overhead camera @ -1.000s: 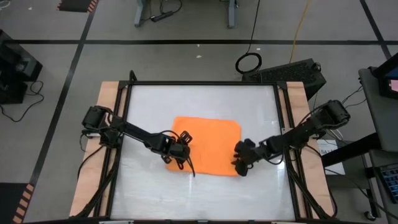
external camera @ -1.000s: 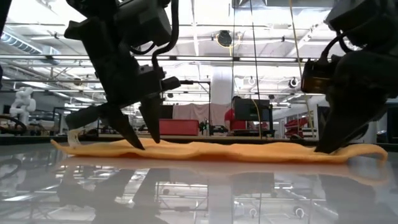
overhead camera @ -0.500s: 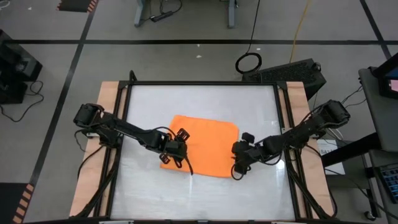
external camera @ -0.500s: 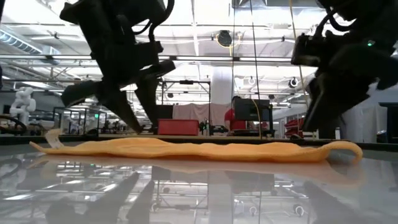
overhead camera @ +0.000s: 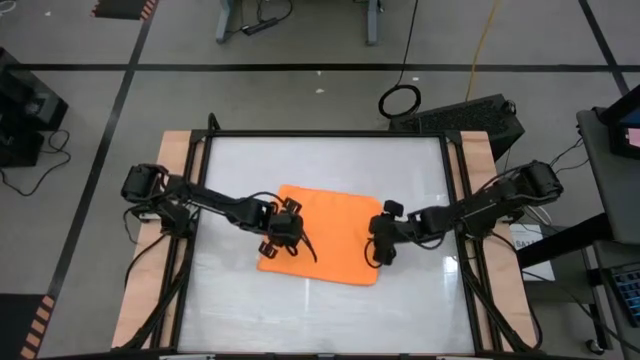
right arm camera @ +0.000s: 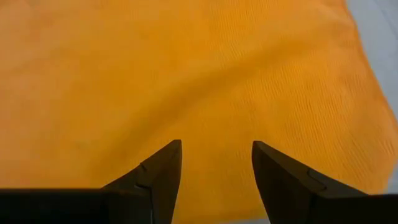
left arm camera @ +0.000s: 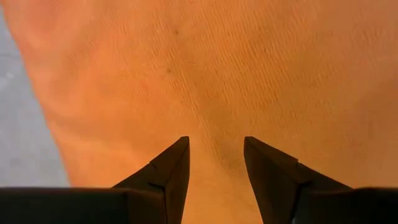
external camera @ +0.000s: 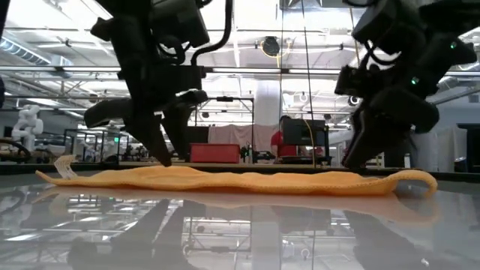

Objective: Roll towel
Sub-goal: Fold the orange towel

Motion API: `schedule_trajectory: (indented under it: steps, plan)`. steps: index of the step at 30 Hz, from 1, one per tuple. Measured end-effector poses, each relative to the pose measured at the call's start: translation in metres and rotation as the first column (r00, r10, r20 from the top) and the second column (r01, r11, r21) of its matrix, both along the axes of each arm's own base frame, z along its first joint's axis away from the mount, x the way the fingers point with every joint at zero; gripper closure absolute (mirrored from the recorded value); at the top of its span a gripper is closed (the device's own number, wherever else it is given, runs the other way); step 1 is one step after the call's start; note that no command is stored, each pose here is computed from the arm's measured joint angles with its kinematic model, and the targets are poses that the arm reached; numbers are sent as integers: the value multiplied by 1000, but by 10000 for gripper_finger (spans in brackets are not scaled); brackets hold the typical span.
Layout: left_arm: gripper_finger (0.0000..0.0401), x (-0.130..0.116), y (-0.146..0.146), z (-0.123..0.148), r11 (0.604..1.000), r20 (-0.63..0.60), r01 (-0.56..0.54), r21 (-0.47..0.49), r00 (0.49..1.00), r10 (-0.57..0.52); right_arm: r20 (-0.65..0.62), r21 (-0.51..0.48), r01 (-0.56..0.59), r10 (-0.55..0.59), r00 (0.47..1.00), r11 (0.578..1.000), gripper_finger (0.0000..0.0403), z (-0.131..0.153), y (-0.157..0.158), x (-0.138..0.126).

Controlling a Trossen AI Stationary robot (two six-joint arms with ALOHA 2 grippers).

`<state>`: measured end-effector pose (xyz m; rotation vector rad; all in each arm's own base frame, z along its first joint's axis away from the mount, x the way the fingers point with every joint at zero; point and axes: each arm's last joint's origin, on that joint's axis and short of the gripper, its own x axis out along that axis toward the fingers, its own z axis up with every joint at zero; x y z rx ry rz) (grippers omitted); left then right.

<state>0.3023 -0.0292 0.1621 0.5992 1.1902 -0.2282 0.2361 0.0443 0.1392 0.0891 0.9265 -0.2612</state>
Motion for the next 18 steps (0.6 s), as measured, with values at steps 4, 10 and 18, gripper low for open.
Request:
schedule_trajectory:
  steps: [4, 10, 18]
  plan:
    - [242, 0, 3, -6, 999, -34, -23, -35, 999, 21, -48, -9, 0, -1, 999, 1000, 216, -9, -3, -8]
    - [242, 4, 4, -19, 990, -79, -16, -138, 997, 5, -78, 5, -7, 7, 997, 1000, 216, -21, -5, -19]
    - [242, 11, 2, -20, 983, -24, -37, -178, 999, 33, -144, -11, -63, 60, 988, 998, 216, -26, -6, -27]
